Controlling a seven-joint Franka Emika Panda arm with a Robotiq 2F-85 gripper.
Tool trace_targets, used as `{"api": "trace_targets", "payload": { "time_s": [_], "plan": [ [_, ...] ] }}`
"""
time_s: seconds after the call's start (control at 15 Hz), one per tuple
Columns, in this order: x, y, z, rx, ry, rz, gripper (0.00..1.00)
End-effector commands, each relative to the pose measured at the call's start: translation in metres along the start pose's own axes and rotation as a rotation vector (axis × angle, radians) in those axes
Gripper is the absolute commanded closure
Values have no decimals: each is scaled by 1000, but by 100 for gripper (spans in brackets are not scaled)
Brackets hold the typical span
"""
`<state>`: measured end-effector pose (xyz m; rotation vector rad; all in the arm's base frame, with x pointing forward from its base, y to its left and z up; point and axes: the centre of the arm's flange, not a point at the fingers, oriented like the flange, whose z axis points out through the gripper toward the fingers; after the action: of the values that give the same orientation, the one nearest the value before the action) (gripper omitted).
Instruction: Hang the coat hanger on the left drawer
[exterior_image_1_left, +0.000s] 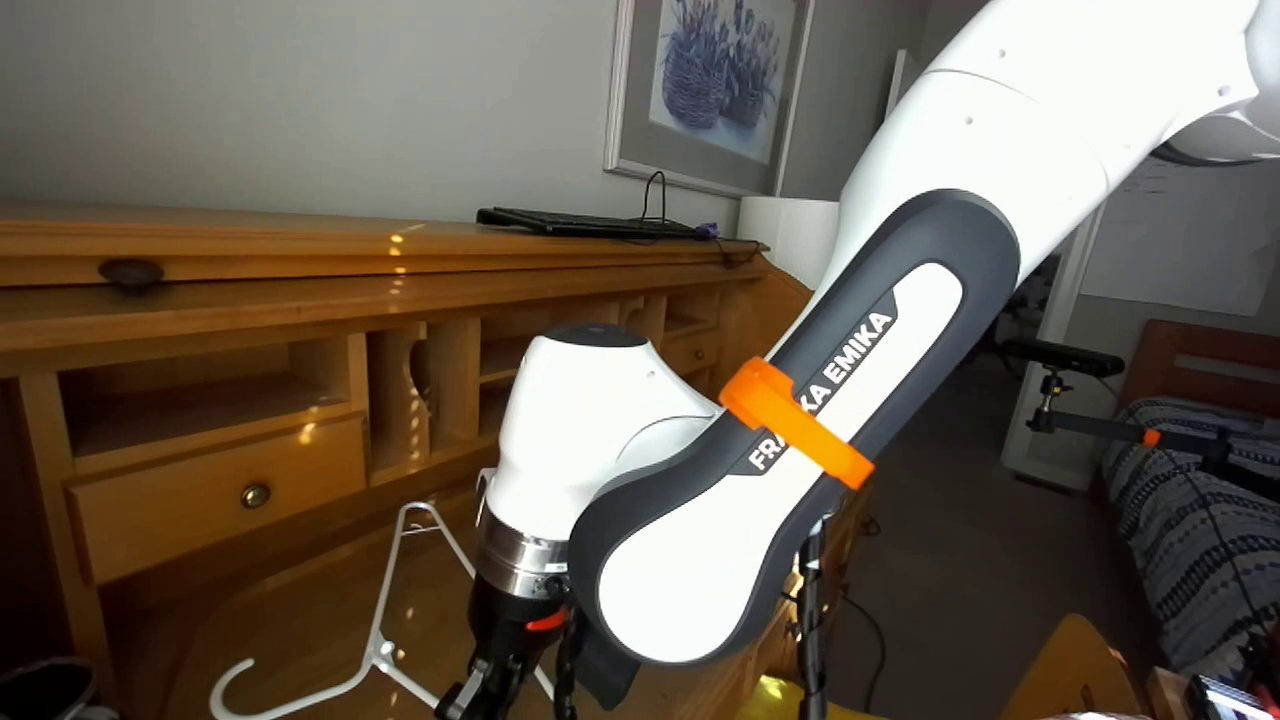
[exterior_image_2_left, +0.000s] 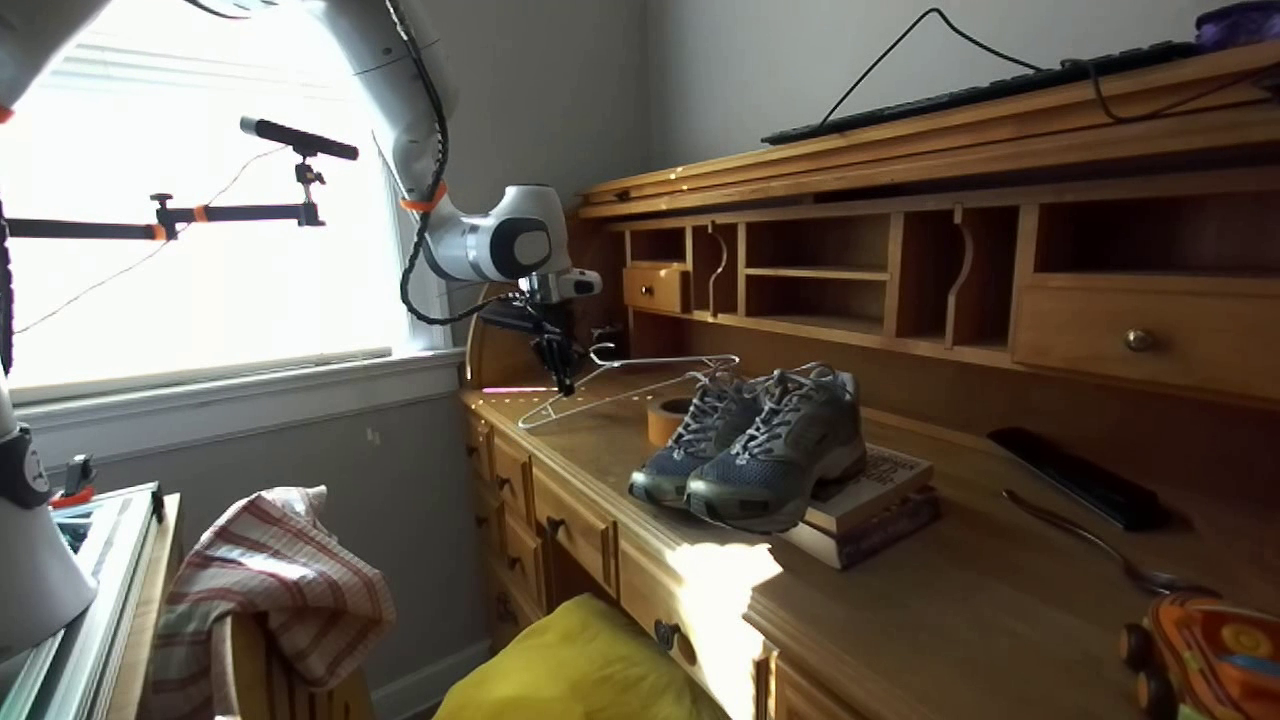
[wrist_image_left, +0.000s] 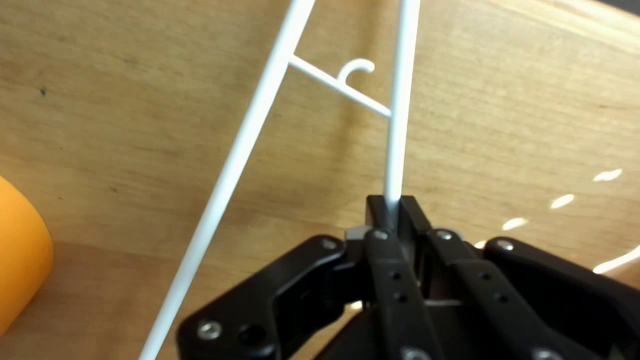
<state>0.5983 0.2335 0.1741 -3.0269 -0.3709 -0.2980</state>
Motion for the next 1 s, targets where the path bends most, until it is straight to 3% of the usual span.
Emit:
{"api": "trace_targets", "payload": {
  "time_s": [0.0,0.73,0.93],
  "plan": [
    [-13,-13,-13,-2,73,23,98],
    [-8,3,-20,48,332,217,98],
    [-5,4,-20,48,355,273,98]
  ]
}}
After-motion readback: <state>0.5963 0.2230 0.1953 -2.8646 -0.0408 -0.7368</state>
